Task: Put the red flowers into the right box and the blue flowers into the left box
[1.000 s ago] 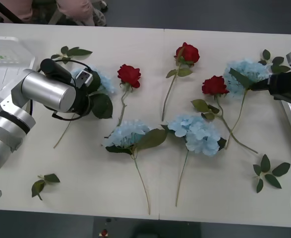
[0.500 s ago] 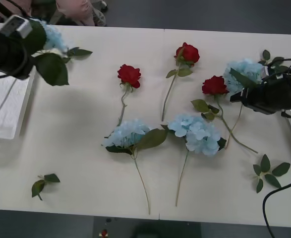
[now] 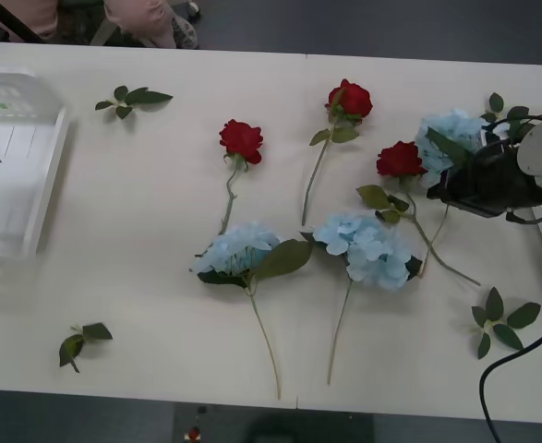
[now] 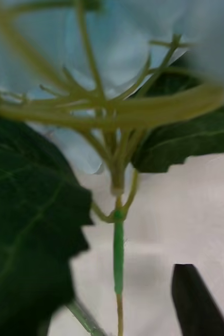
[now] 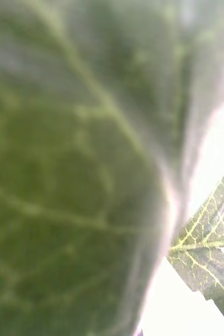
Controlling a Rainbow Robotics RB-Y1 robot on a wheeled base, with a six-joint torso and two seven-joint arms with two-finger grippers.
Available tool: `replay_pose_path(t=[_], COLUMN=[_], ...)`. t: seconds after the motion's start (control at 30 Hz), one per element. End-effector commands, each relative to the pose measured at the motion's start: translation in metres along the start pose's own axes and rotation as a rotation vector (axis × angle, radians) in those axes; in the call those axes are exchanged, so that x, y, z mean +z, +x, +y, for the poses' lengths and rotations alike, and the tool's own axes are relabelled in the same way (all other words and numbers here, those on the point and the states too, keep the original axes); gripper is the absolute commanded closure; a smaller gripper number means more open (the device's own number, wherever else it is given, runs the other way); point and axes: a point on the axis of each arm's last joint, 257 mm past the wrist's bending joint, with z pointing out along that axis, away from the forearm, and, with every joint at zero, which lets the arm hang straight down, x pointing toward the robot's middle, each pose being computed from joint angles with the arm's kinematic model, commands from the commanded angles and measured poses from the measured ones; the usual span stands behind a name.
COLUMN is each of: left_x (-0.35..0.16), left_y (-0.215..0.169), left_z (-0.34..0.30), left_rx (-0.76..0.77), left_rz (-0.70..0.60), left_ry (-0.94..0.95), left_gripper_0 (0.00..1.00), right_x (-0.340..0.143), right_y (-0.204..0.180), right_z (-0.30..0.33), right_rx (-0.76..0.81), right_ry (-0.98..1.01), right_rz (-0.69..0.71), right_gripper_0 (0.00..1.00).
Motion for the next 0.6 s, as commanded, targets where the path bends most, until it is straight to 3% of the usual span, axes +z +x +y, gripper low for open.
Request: replay_pose_path(t=[0.03,0.37,0.43,0.5,0.57,0.6], left_x=[0.011,0.045,0.047,0.047,0.047,0.047], left_y=[-0.004,0.004,0.004,0.002,0.000,-0.002], left_z=[0.032,0.056,0.054,0.053,0.051,0.049], left_rx=[0.010,-0.018,-0.011,-0.008,-0.005,-0.006], left_rz=[-0.027,-0.058,-0.060,-0.065,-0.076,-0.080], left_ry=[-0.061,-0.080,-0.076,-0.070,-0.064,-0.055], left_gripper_0=[1.00,0.99,0.89,0.73,0.52,0.36], right_x=[-0.008,-0.008,-0.011,-0.020,-0.034,-0.046], right_y=[-0.016,-0.016,-0.020,-0.026,-0.033,-0.040], right_z=[0.004,0.004,0.007,0.011,0.020,0.026], right_rx=[0.011,-0.003,-0.010,-0.028,-0.055,-0.070], right_ry=[0.003,0.004,-0.005,-0.018,-0.042,-0.063], right_rz=[-0.041,-0.041,-0.049,-0.061,-0.072,-0.088], right_gripper_0=[1.00,1.00,1.00,1.00,1.00,1.00])
